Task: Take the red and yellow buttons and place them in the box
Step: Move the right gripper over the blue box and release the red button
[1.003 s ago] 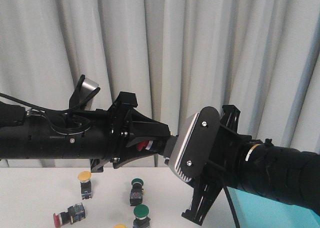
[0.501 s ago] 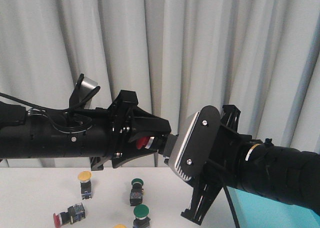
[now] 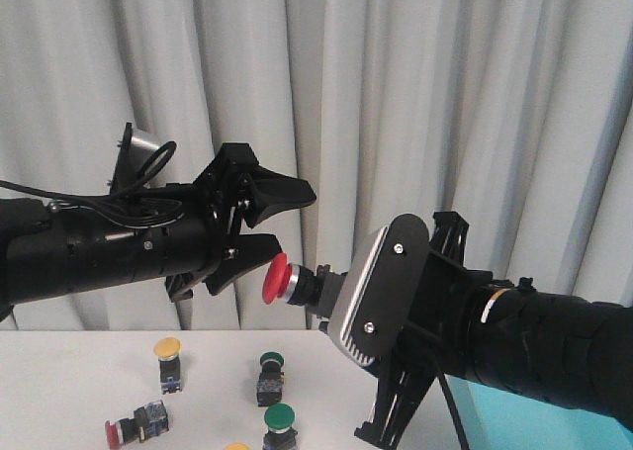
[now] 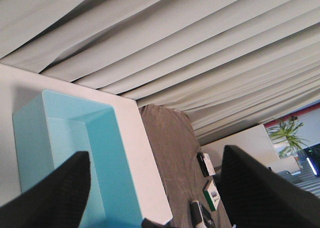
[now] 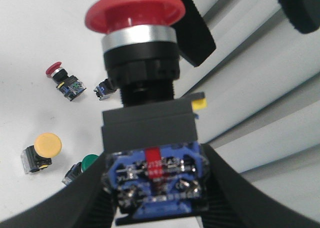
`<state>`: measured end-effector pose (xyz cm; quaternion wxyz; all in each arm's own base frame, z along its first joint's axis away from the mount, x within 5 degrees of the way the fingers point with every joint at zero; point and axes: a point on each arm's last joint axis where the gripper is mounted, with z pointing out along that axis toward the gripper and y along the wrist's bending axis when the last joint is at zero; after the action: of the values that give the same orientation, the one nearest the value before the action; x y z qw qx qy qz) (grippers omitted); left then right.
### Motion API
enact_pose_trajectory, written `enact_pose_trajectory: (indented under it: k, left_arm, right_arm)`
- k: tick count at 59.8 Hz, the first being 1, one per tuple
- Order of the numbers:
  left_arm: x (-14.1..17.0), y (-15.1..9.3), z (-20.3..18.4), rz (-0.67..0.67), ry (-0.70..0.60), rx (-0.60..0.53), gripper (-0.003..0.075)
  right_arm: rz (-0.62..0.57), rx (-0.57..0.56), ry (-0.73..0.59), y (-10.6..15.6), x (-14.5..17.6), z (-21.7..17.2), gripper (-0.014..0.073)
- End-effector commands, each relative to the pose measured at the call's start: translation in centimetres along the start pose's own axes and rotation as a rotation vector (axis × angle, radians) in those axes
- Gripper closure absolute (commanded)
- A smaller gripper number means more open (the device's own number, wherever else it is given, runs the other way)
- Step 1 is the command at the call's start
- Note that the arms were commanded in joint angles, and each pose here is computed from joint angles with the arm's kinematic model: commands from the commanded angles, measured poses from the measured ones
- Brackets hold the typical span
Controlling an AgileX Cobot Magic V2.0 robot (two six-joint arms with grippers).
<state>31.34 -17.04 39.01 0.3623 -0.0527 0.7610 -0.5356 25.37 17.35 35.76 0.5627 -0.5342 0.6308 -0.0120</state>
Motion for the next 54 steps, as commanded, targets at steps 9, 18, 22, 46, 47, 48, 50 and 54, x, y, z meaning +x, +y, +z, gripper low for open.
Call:
enact_pose_trajectory:
  k: [9,18,22,46,47,48,50,54]
  left_arm:
    - [-1.6,-1.2,-1.0,0.237,-0.142,-0.051,0.0195]
    - [-2.5,-0.2,-1.3,0.826,-0.183,-0.243,0.0216]
    - [-2.5,0.0,-1.3,0.970,-0.148,-0.275,0.0225]
    - [-2.2,0.3,-1.3,1.042,-0.103,-0.288,0.0241]
    - [-2.2,0.4,-1.3,1.041,-0.100,-0.288,0.0241]
    - [-2.1,0.4,-1.2,1.040,-0.096,-0.287,0.0241]
    - [-2.1,0.5,-1.1,1.039,-0.092,-0.286,0.0241]
    - [-1.9,0.5,-1.1,1.038,-0.074,-0.278,0.0241]
  right_arm:
    - [0.073,0.128,-0.085,-1.9,-1.6,-1.4,0.0590]
    - [0.201,0.219,-0.115,-3.4,-1.3,-2.2,0.0590]
    - [0.281,0.280,-0.122,-4.6,-0.7,-3.0,0.0590]
    - [0.829,0.503,0.153,-11.0,10.4,-6.4,0.0590]
    - [0.839,0.505,0.178,-11.1,11.1,-6.5,0.0590]
    - [0.847,0.491,0.211,-11.1,11.7,-6.3,0.0590]
    - [0.862,0.472,0.272,-11.1,13.2,-6.2,0.0590]
    - [0.915,0.421,0.384,-10.8,15.9,-5.6,0.0590]
